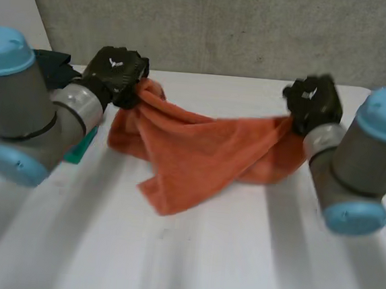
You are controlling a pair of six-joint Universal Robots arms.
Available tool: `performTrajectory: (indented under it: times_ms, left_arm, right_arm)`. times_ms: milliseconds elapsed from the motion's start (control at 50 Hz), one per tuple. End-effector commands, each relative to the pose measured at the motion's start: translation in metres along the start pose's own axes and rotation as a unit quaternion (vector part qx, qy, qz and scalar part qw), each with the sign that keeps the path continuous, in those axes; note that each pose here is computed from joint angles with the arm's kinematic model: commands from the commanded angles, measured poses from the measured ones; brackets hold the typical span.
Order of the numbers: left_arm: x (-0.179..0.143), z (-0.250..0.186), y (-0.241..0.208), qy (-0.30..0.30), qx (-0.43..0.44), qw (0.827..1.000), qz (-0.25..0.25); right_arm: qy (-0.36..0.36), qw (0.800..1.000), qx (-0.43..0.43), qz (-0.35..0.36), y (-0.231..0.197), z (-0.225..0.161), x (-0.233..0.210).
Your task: Fold the laundry.
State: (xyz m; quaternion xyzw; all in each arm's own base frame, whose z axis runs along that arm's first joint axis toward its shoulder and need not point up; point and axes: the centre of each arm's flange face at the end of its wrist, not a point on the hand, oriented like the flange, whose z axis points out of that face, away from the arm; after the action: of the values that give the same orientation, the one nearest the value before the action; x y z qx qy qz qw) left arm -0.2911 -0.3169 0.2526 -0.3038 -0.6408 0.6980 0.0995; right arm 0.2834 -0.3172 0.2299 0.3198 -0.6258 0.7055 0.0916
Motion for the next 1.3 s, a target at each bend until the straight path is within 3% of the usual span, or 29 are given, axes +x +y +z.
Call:
performTrajectory:
  times_ms: [20,100,220,360,480,580,700,840,880,1080,1300]
  left_arm:
    - [0.059,-0.061,0.019,0.052,-0.066,0.995,-0.06]
    - [0.103,-0.074,0.039,0.098,-0.104,0.985,-0.1]
    - [0.126,-0.065,0.053,0.104,-0.126,0.979,-0.121]
    - [0.09,-0.054,0.024,-0.002,-0.088,0.99,-0.114]
    - [0.028,-0.046,-0.015,-0.05,-0.016,0.991,-0.122]
    - [0.02,-0.036,-0.026,0.04,0.02,0.993,-0.11]
    - [0.041,-0.018,-0.003,0.156,0.023,0.986,-0.054]
    - [0.058,0.01,0.043,0.192,-0.004,0.981,0.035]
    - [0.062,0.016,0.06,0.203,-0.022,0.977,0.063]
    - [0.076,0.019,0.105,0.25,-0.104,0.956,0.114]
    - [0.075,0.035,0.105,0.204,-0.102,0.965,0.131]
  right_arm:
    - [0.01,0.998,0.055,-0.001,-0.002,0.056,0.013]
    - [-0.01,0.997,0.079,-0.002,0.011,0.078,-0.002]
    - [-0.02,0.996,0.089,-0.008,0.04,0.1,-0.026]
    - [0.052,0.997,0.059,0.003,0.035,0.101,-0.001]
    - [0.07,0.998,-0.001,0.006,0.001,0.057,0.032]
    - [0.017,0.996,-0.075,0.054,-0.004,0.01,0.034]
    - [-0.045,0.958,-0.203,0.197,0.024,-0.04,0.011]
    - [-0.128,0.917,-0.244,0.288,0.042,-0.075,-0.026]
    - [-0.148,0.914,-0.238,0.294,0.04,-0.08,-0.039]
    - [-0.144,0.93,-0.201,0.272,0.053,-0.062,-0.082]
    - [-0.101,0.952,-0.174,0.23,0.069,-0.019,-0.096]
